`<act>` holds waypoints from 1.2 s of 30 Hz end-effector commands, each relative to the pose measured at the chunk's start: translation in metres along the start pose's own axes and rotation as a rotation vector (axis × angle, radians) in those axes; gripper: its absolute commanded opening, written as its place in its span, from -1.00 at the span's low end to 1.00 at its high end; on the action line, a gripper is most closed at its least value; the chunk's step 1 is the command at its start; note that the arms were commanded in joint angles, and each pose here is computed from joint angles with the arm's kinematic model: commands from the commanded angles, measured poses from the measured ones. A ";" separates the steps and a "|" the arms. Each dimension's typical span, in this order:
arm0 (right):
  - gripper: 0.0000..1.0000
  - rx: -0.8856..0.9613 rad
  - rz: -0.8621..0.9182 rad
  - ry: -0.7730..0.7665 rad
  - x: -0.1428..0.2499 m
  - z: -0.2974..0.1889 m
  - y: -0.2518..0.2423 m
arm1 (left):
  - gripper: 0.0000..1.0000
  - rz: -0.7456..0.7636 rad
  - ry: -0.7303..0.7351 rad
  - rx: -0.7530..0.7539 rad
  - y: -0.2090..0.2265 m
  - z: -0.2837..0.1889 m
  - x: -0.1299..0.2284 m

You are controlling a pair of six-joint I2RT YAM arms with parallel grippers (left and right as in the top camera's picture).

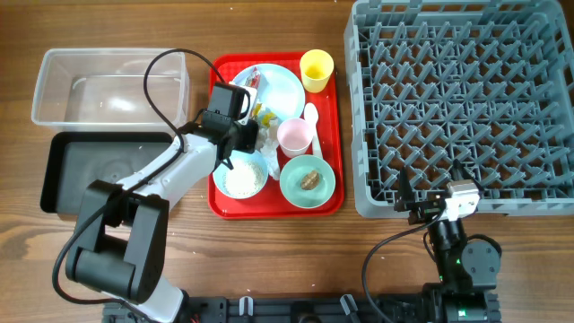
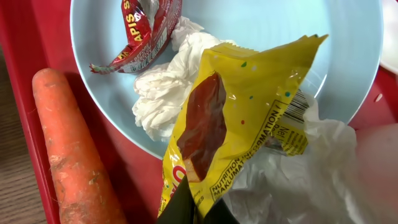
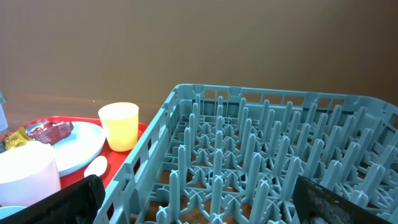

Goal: Sort waste into correct bins and load items into the dishwasher rack
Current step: 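Grasp the yellow snack wrapper with the left gripper and lift, then carry the yellow wrapper to the clear bin and release it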

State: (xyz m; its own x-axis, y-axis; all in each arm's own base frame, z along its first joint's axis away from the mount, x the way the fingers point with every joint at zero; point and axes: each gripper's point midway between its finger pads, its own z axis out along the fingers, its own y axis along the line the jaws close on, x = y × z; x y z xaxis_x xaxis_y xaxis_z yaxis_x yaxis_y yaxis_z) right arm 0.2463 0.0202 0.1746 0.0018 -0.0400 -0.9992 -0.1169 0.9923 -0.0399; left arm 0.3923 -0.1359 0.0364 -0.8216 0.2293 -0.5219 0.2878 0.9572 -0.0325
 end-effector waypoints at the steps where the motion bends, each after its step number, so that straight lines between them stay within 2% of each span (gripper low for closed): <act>1: 1.00 -0.011 -0.011 -0.010 -0.002 0.000 0.002 | -0.92 0.004 -0.033 -0.008 0.001 -0.007 -0.011; 14: 1.00 -0.011 -0.011 -0.010 -0.002 0.000 0.002 | -0.92 -0.001 -0.292 0.003 -0.002 -0.095 -0.068; 16: 0.99 -0.010 -0.011 -0.011 -0.002 0.000 0.001 | -0.92 -0.028 -0.328 -0.038 0.007 -0.107 -0.075; 20: 0.99 -0.010 -0.011 -0.010 -0.002 0.000 0.001 | -0.92 -0.250 -0.413 -0.175 0.052 -0.130 -0.085; 26: 0.99 -0.011 -0.011 -0.010 -0.002 0.000 0.002 | -0.92 -0.676 -0.525 -0.237 0.133 -0.147 -0.086; 30: 0.99 -0.010 -0.011 -0.010 -0.002 0.000 0.001 | -0.92 -0.871 -0.592 -0.321 0.199 -0.163 -0.072; 32: 1.00 -0.010 -0.011 -0.010 -0.002 0.000 0.001 | -0.92 -1.005 -0.602 -0.349 0.240 -0.163 -0.054; 36: 0.99 -0.011 -0.011 -0.010 -0.002 0.000 0.002 | -0.92 -1.069 -0.604 -0.273 0.271 -0.147 -0.045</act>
State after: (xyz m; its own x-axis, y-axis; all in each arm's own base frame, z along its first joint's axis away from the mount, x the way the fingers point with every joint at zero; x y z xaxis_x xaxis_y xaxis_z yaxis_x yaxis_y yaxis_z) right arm 0.2463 0.0202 0.1747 0.0022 -0.0400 -0.9992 -0.1169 0.9923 -0.0399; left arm 0.4269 0.1182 0.1956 -0.2245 -0.6420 -0.7331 -0.5516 0.7039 -0.4475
